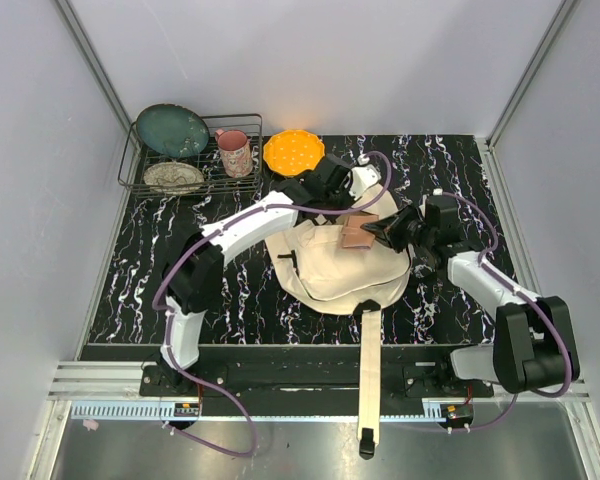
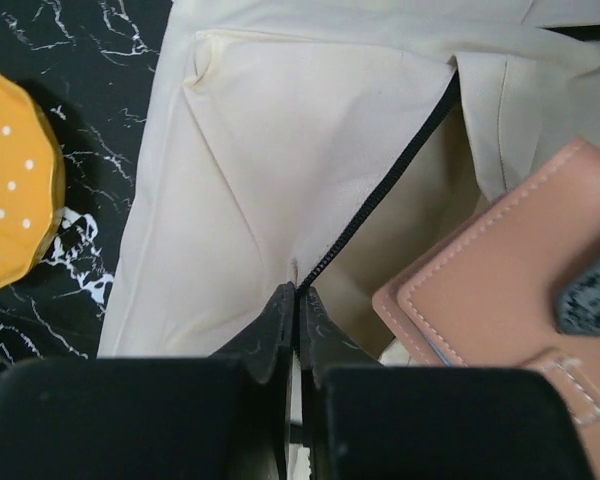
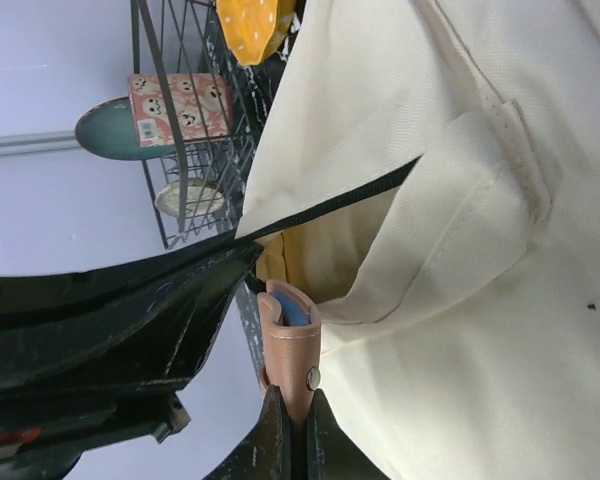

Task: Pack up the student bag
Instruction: Place the personal item in the student bag.

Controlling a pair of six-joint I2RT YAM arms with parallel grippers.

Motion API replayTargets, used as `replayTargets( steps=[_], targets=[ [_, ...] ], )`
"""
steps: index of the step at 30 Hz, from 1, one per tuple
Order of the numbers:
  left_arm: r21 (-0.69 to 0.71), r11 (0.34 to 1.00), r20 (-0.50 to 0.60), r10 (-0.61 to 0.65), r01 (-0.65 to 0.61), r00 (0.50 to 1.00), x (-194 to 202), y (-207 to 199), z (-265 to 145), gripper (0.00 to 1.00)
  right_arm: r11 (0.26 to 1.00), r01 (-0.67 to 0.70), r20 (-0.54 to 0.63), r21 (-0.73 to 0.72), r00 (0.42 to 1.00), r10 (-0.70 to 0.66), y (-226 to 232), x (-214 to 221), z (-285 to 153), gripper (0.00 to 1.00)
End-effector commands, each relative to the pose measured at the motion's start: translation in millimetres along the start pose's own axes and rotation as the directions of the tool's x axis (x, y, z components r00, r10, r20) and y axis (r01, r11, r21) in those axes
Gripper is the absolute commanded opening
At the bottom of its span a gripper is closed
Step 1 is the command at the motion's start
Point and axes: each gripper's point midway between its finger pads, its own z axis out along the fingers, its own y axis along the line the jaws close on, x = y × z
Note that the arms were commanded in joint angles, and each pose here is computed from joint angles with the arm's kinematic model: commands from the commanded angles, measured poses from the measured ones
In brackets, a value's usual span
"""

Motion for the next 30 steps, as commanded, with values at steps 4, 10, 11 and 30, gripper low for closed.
replayTargets(
  steps=[4, 10, 11, 30],
  targets=[
    [-0.124, 0.986, 0.281, -0.071, 0.110, 0.957, -78.1, 28.8, -68.9, 0.00, 0.985, -0.092, -0.004, -0.148, 0.996, 0.093, 26.2, -10.9, 13.5, 0.00],
    [-0.088, 0.991, 0.280, -0.074, 0.102, 0.957, -81.6, 10.8, -70.5, 0.00, 0.969, -0.183, 0.089, -0.168, 0.976, 0.200, 16.8, -38.2, 39.3, 0.00],
    [-0.081, 0.992, 0.280, -0.070, 0.096, 0.957, -82.8, 5.9, -69.4, 0.00, 0.965, -0.195, 0.099, -0.175, 0.972, 0.214, 12.1, -42.2, 46.8, 0.00],
    [-0.056, 0.993, 0.169, -0.097, 0.107, 0.981, -72.7, -3.3, -68.5, 0.00, 0.937, -0.118, 0.409, -0.329, 0.877, 0.254, 40.4, -75.2, 118.0, 0.09]
  ],
)
